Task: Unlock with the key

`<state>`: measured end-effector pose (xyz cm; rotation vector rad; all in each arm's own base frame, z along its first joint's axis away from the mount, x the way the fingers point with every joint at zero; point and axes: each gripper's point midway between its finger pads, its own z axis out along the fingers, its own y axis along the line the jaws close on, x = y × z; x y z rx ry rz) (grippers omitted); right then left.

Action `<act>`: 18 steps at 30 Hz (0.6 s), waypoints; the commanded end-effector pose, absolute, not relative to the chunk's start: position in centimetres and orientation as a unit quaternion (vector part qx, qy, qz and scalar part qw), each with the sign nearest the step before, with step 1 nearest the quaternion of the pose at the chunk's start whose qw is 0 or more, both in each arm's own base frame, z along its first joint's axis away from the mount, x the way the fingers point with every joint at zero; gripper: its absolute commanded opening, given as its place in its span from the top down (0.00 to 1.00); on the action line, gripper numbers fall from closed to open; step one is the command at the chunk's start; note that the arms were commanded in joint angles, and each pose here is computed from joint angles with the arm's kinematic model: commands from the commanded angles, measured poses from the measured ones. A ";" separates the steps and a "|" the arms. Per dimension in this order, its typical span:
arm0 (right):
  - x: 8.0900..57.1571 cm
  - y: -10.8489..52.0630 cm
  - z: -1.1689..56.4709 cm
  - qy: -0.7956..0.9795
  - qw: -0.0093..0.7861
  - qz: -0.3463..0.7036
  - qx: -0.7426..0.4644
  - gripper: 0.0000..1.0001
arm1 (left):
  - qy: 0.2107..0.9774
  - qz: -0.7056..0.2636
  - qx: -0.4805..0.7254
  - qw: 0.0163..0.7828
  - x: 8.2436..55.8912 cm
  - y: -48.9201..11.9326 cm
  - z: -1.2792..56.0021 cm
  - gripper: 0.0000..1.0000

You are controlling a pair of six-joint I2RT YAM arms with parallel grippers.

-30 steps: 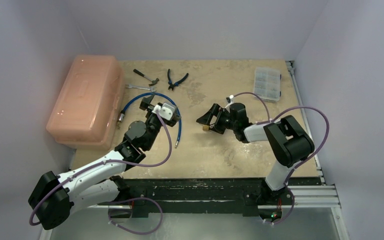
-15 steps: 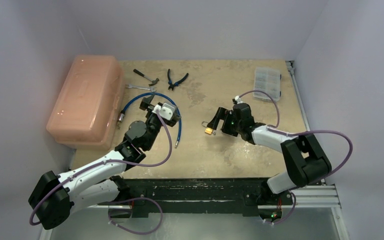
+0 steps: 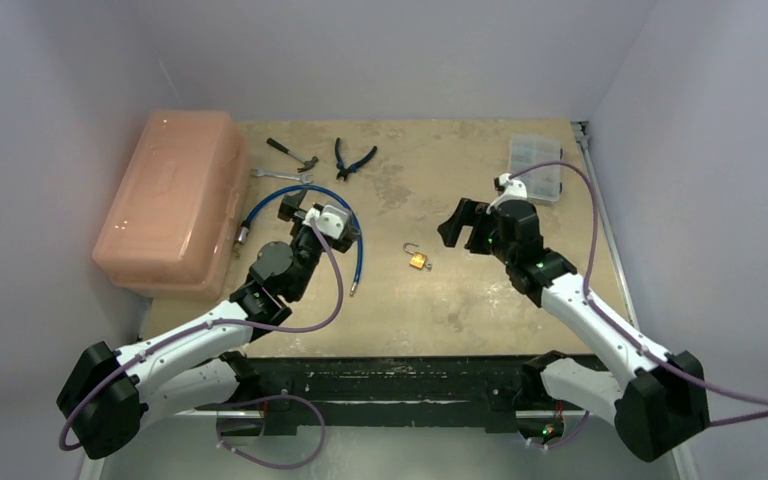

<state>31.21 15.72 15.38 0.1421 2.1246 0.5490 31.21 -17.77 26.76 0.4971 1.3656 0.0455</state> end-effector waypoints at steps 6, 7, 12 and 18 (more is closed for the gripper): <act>30.6 13.1 26.2 0.794 0.570 0.208 0.051 0.01 | 0.615 0.000 0.147 0.775 31.5 -16.7 30.0 0.01; 30.4 13.1 26.8 0.789 0.574 0.212 0.049 0.01 | 0.617 0.000 0.133 0.775 31.6 -16.3 30.0 0.01; 29.6 12.2 28.4 0.777 0.591 0.209 0.059 0.01 | 0.632 -0.002 0.064 0.772 32.7 -14.2 29.8 0.01; 28.8 11.1 28.9 0.768 0.602 0.203 0.080 0.01 | 0.644 0.017 -0.001 0.765 34.6 -9.8 29.1 0.01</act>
